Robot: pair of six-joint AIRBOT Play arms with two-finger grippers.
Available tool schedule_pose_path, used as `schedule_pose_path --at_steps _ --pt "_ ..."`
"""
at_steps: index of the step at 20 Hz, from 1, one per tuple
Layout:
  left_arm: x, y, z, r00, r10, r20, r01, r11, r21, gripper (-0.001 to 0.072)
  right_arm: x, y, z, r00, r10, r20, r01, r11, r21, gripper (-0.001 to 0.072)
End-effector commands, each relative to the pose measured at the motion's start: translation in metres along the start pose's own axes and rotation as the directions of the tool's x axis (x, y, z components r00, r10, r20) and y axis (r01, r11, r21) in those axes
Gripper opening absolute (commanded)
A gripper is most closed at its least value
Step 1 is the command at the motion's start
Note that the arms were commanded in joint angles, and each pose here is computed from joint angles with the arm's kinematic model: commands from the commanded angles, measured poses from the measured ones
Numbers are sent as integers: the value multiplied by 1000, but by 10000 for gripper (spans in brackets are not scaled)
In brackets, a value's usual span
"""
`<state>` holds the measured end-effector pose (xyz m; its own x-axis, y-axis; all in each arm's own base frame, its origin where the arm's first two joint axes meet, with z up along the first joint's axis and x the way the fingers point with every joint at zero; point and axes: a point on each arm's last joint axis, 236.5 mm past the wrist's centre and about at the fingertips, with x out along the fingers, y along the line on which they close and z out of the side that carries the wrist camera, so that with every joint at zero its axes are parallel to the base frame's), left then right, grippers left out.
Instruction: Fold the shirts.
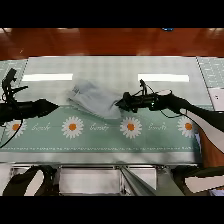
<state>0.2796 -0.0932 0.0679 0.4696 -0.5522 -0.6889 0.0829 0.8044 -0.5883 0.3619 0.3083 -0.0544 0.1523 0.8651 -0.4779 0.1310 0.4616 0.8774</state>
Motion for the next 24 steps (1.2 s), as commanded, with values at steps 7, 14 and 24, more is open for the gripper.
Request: schedule_pose_path --at_steps 7,14,24 --pt "1 3 4 1000 9 21 -9 1000 -3 18 -62 119 57 982 -188 38 187 895 -405 19" --pt "27 38 -13 997 61 38 -57 994 -90 18 -243 156 106 917 -248 313 355 865 -355 19" --pt "49 3 -41 999 -1 -51 2 1000 18 18 -494 80 50 605 -536 589 592 798 117 18"
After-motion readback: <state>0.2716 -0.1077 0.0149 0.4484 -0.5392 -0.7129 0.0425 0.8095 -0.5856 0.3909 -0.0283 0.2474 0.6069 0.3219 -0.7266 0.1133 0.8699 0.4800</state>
